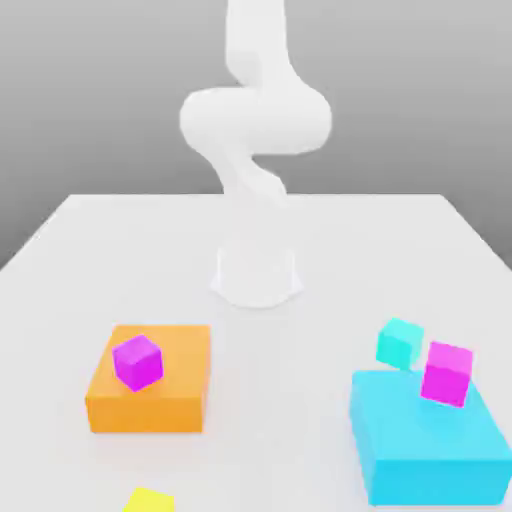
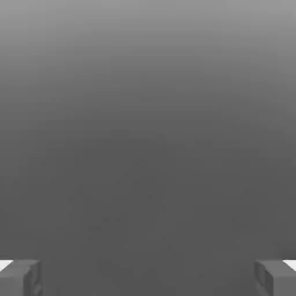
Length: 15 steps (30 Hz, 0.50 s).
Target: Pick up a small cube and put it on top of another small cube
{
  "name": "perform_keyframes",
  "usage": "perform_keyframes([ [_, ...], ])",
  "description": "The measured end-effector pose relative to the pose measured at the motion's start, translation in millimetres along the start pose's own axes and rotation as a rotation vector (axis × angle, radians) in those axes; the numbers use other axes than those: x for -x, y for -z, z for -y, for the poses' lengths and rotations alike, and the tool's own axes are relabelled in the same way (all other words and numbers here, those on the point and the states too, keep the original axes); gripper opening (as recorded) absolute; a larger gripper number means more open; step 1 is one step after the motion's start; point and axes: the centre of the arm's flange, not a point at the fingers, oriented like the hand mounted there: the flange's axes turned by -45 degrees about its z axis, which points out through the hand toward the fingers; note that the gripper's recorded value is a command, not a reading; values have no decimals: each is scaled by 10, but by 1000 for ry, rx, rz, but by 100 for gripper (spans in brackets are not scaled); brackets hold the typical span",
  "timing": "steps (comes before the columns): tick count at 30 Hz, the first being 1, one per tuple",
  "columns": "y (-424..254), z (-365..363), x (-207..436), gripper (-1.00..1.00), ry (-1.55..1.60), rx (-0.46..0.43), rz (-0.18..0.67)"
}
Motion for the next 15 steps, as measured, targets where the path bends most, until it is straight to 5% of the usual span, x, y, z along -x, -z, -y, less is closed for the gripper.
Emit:
perform_keyframes([
  [15, -2601, -564, 477, 0, -137, 23, 372],
])
